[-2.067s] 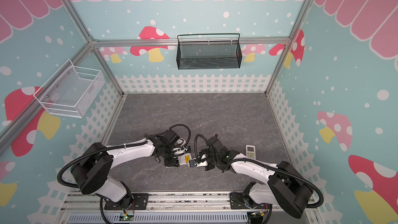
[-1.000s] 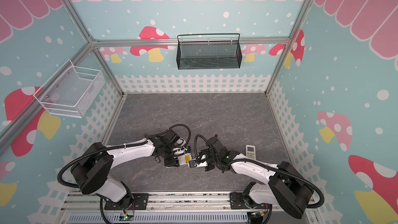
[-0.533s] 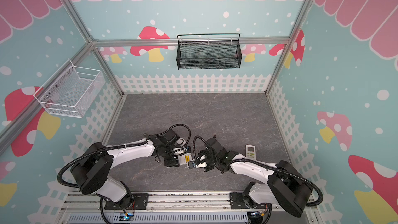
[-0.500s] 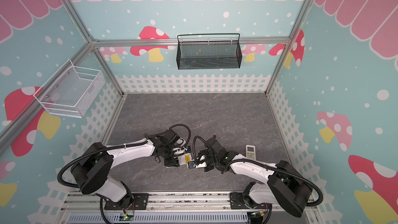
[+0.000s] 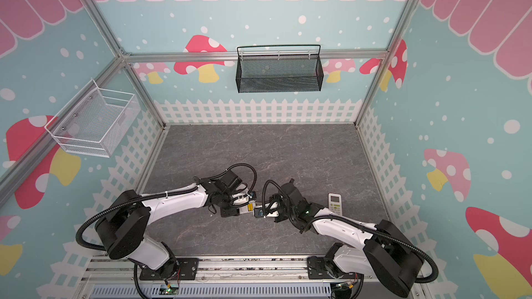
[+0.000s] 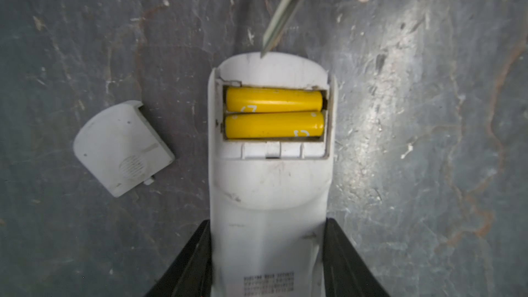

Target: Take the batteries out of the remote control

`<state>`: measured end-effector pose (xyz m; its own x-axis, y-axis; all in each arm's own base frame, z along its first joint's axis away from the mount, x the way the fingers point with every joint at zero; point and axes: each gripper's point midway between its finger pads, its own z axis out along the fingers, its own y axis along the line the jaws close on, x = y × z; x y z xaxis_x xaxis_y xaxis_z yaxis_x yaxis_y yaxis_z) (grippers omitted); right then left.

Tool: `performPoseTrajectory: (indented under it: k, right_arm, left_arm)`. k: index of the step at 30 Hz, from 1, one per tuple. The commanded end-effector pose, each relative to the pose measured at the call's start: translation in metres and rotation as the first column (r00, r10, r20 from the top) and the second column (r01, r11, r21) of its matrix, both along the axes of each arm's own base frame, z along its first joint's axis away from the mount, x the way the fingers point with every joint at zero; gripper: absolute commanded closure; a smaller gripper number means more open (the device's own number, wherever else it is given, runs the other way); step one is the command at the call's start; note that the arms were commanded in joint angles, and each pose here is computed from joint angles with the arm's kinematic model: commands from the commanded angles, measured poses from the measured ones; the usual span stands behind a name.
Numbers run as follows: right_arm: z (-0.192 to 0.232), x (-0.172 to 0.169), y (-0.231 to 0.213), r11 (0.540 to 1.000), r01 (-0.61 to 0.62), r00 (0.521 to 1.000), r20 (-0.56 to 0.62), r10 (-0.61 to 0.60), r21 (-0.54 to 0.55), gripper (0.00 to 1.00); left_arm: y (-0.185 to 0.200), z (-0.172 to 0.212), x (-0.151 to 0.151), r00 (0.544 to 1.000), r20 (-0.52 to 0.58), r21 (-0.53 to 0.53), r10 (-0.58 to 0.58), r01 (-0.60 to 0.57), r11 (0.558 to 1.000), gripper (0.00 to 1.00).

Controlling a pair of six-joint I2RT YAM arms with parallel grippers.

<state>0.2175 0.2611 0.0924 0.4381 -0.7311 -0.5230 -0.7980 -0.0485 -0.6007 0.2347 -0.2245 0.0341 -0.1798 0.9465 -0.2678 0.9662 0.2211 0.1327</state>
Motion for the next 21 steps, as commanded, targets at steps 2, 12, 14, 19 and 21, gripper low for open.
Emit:
performPoseTrajectory:
  k: [2, 12, 14, 19, 21]
  right_arm:
    - [0.011, 0.007, 0.0, 0.999, 0.027, 0.999, 0.043, -0.028, 0.029, 1.0]
    - [0.02, 0.01, -0.016, 0.979, 0.151, 0.988, -0.052, -0.145, 0.136, 1.0]
    - [0.023, 0.012, -0.023, 0.96, 0.209, 0.977, -0.087, -0.196, 0.184, 1.0]
    - [0.04, 0.033, -0.047, 0.87, 0.409, 0.912, -0.145, -0.383, 0.277, 1.0]
    - [0.041, 0.042, -0.06, 0.825, 0.491, 0.871, -0.165, -0.462, 0.282, 1.0]
  left_arm:
    - [-0.003, 0.016, 0.029, 0.989, 0.144, 0.056, -0.014, 0.006, 0.998, 1.0]
    - [-0.021, 0.062, 0.086, 0.807, 0.573, 0.19, -0.146, 0.043, 0.981, 1.0]
    - [-0.028, 0.068, 0.102, 0.715, 0.675, 0.197, -0.181, 0.062, 0.978, 1.0]
    - [-0.055, 0.084, 0.132, 0.474, 0.849, 0.199, -0.233, 0.121, 0.972, 1.0]
    - [-0.061, 0.093, 0.141, 0.416, 0.886, 0.172, -0.207, 0.12, 0.978, 1.0]
